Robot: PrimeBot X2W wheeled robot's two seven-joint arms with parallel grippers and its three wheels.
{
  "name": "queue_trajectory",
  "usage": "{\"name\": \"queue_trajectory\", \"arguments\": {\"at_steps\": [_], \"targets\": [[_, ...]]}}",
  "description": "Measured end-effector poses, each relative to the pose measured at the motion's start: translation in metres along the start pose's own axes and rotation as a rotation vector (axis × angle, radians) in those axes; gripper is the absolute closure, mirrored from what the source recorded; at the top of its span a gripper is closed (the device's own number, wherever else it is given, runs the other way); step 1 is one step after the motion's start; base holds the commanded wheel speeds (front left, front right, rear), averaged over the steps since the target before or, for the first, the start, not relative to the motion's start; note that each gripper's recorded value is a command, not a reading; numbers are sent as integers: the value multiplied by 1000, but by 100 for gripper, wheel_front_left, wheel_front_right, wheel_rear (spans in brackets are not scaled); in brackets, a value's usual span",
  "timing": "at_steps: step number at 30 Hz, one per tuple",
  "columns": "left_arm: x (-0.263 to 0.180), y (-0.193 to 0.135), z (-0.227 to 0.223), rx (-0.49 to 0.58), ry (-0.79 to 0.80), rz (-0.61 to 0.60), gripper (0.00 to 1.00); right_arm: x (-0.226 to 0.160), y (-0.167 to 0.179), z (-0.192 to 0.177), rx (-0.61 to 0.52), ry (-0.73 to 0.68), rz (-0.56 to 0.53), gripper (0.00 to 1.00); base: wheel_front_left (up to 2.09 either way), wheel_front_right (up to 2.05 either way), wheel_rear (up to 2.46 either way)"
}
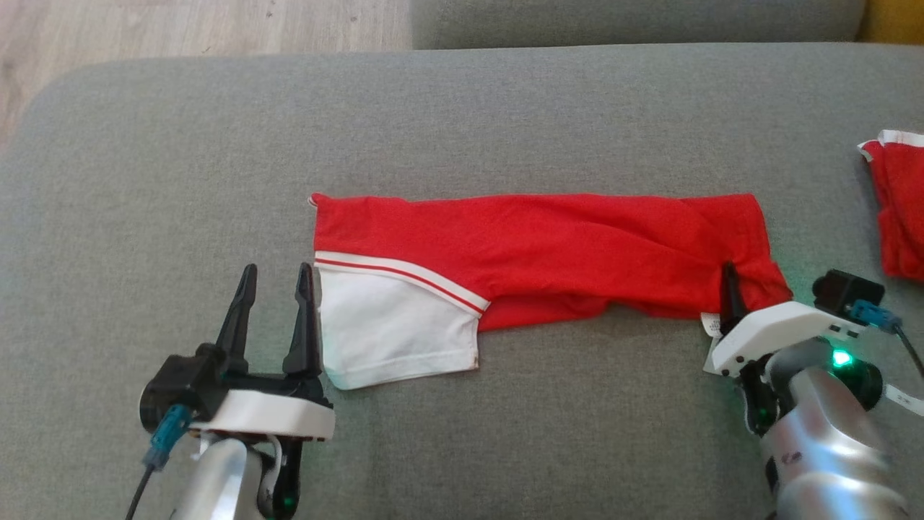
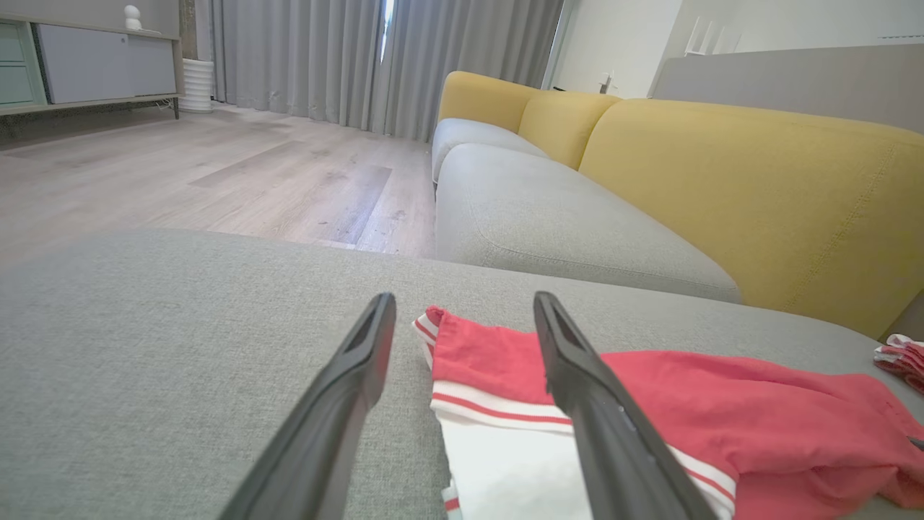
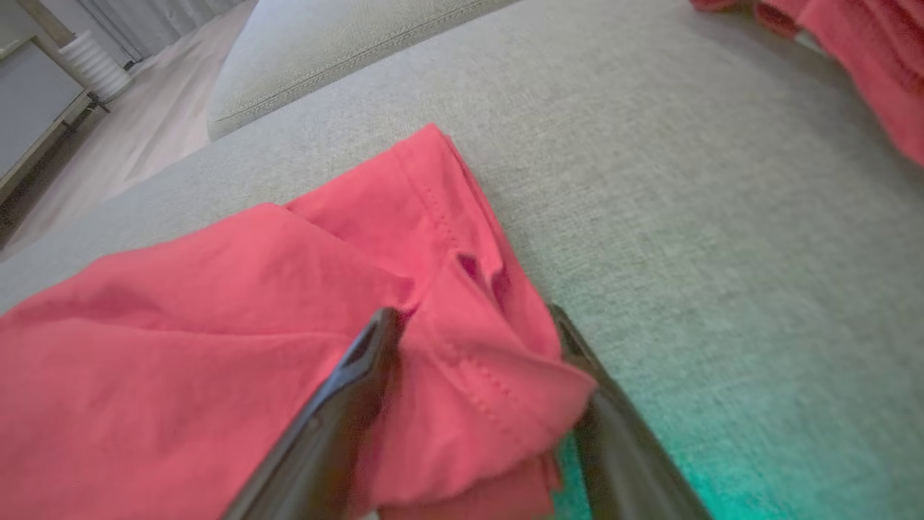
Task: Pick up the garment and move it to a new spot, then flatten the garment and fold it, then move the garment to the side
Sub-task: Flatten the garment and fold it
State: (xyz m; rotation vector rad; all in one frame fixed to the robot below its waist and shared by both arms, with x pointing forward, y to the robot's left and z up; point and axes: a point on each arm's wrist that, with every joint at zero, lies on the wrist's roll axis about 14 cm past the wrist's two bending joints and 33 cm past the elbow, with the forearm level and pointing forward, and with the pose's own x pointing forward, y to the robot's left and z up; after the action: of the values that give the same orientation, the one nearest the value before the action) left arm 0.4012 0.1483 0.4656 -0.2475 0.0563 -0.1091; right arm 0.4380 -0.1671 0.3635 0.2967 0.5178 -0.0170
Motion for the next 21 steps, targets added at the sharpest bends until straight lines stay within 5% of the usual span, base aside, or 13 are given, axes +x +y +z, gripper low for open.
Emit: {"name": "queue_trajectory", "arguments": {"at_steps": [1,14,21], "targets": [[0,-1,-1,-1,4,-3,0,0,3,-1,-3,3,7,100,0,0,0],[5,-10,4,-4,-11,-30,0,-11,-25,13,-8,-77,-69,100,0,0,0],[4,-14,10,-2,-28,-40,0,-28,-97,55,-63,-168,-223,100,0,0,0]]}}
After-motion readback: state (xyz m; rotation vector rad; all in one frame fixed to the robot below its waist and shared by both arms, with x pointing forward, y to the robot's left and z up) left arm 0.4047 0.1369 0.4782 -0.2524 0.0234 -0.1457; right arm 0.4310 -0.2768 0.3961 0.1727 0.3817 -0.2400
